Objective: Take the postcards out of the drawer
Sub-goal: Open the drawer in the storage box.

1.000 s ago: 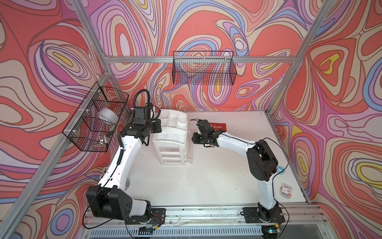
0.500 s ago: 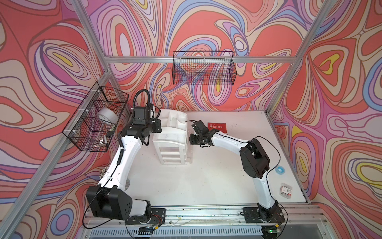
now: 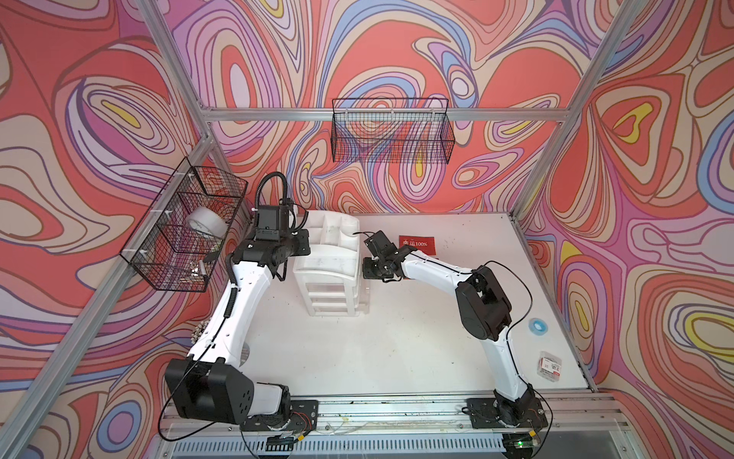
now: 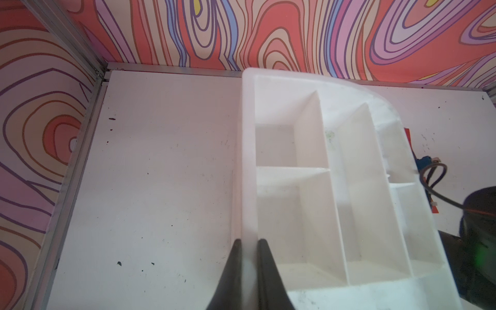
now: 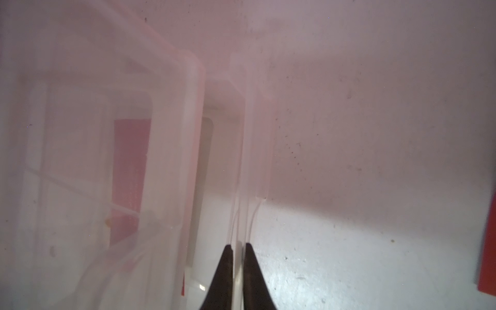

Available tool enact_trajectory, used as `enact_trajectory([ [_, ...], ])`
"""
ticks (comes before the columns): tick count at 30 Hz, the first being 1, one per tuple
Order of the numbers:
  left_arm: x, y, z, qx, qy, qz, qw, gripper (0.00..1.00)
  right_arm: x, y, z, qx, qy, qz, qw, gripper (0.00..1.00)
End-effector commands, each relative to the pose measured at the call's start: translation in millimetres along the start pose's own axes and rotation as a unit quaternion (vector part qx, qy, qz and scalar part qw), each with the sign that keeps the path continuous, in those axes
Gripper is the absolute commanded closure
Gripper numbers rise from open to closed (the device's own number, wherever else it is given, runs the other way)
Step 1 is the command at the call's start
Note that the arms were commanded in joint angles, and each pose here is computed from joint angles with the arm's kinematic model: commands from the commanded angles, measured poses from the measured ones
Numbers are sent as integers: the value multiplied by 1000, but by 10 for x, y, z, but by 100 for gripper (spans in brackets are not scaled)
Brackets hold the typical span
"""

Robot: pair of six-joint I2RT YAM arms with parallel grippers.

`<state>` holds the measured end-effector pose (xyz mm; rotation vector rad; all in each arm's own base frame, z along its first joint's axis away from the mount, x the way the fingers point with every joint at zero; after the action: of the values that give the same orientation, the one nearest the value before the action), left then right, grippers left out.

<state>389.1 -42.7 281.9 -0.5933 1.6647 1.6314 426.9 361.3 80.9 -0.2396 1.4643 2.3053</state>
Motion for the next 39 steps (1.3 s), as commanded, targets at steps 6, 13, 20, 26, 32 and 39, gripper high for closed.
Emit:
enact_trajectory([
  [6, 310, 3, 95, -27, 1, 53, 998, 100, -4, 64, -73, 41, 21, -4, 999, 94],
  [13, 325, 28, 135, -40, 0, 54, 998, 100, -138, 245, -309, 81, 29, -22, 996, 95],
  [20, 326, 62, 161, -48, -3, 53, 997, 100, -269, 365, -647, 100, 9, -29, 995, 95],
  [26, 330, 61, 173, -51, -4, 55, 997, 100, -298, 422, -834, 104, -2, -28, 994, 95],
  [32, 331, 41, 163, -48, -3, 56, 997, 100, -278, 388, -815, 91, -3, -22, 996, 93],
  [39, 335, 44, 154, -46, -4, 55, 997, 100, -331, 487, -710, 70, 1, -30, 997, 78],
])
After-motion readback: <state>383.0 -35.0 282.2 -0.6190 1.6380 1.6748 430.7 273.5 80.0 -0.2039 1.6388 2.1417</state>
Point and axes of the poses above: each gripper's point midway between its finger pads, its own y axis back along the fingers, its own z axis along the line the jaws close on, x = y × z, the point moved 1 cm from there along y, back along the fingers, and after that the axes turned 15 degrees about -y, right-handed, at the moved point
